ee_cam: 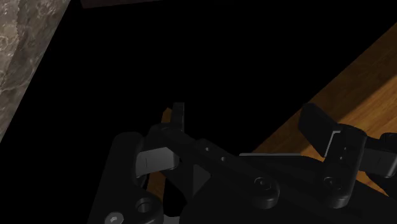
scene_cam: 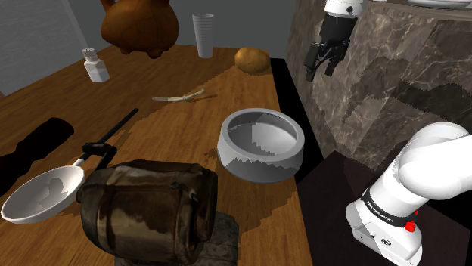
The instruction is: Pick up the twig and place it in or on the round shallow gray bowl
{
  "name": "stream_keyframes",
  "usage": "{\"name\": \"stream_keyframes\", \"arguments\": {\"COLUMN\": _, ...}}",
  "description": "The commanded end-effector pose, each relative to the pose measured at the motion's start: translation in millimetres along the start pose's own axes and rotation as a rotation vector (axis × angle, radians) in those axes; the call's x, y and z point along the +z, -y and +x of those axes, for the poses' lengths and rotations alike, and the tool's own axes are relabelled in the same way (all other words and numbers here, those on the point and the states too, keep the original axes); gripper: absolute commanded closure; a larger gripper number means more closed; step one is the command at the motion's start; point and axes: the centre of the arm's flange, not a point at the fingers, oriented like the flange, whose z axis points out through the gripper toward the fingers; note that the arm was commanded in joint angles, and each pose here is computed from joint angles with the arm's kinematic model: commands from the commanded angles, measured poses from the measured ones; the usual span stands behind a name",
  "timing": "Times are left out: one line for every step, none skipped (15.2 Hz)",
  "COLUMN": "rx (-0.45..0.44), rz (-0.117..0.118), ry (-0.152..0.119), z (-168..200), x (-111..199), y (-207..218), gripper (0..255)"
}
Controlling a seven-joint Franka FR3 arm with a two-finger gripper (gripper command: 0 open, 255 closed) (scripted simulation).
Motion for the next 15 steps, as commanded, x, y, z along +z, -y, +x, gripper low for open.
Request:
{"name": "stream_keyframes", "arguments": {"rx": 0.0, "rz": 0.0, "ry": 0.0, "z": 0, "x": 0, "y": 0, "gripper": 0}}
{"name": "stream_keyframes", "arguments": {"rx": -0.027, "rz": 0.0, "ry": 0.002, "z": 10, "x": 0, "y": 9, "gripper": 0}}
{"name": "stream_keyframes", "arguments": {"rx": -0.054, "rz": 0.001, "ry": 0.003, "z": 19, "x": 1, "y": 18, "gripper": 0}}
{"name": "stream_keyframes", "arguments": {"rx": -0.081, "rz": 0.001, "ry": 0.005, "z": 29, "x": 1, "y": 28, "gripper": 0}}
{"name": "stream_keyframes", "arguments": {"rx": -0.108, "rz": 0.001, "ry": 0.007, "z": 38, "x": 1, "y": 38, "gripper": 0}}
{"name": "stream_keyframes", "arguments": {"rx": -0.135, "rz": 0.001, "ry": 0.009, "z": 46, "x": 2, "y": 48, "gripper": 0}}
{"name": "stream_keyframes", "arguments": {"rx": -0.162, "rz": 0.002, "ry": 0.01, "z": 55, "x": 2, "y": 58, "gripper": 0}}
{"name": "stream_keyframes", "arguments": {"rx": -0.188, "rz": 0.002, "ry": 0.012, "z": 63, "x": 2, "y": 69, "gripper": 0}}
{"name": "stream_keyframes", "arguments": {"rx": -0.215, "rz": 0.002, "ry": 0.014, "z": 71, "x": 3, "y": 80, "gripper": 0}}
{"name": "stream_keyframes", "arguments": {"rx": -0.242, "rz": 0.002, "ry": 0.015, "z": 79, "x": 3, "y": 91, "gripper": 0}}
{"name": "stream_keyframes", "arguments": {"rx": -0.269, "rz": 0.003, "ry": 0.017, "z": 86, "x": 3, "y": 102, "gripper": 0}}
{"name": "stream_keyframes", "arguments": {"rx": -0.296, "rz": 0.003, "ry": 0.019, "z": 93, "x": 4, "y": 113, "gripper": 0}}
{"name": "stream_keyframes", "arguments": {"rx": -0.323, "rz": 0.003, "ry": 0.021, "z": 100, "x": 4, "y": 125, "gripper": 0}}
{"name": "stream_keyframes", "arguments": {"rx": -0.35, "rz": 0.003, "ry": 0.022, "z": 106, "x": 5, "y": 136, "gripper": 0}}
{"name": "stream_keyframes", "arguments": {"rx": -0.377, "rz": 0.004, "ry": 0.024, "z": 112, "x": 5, "y": 148, "gripper": 0}}
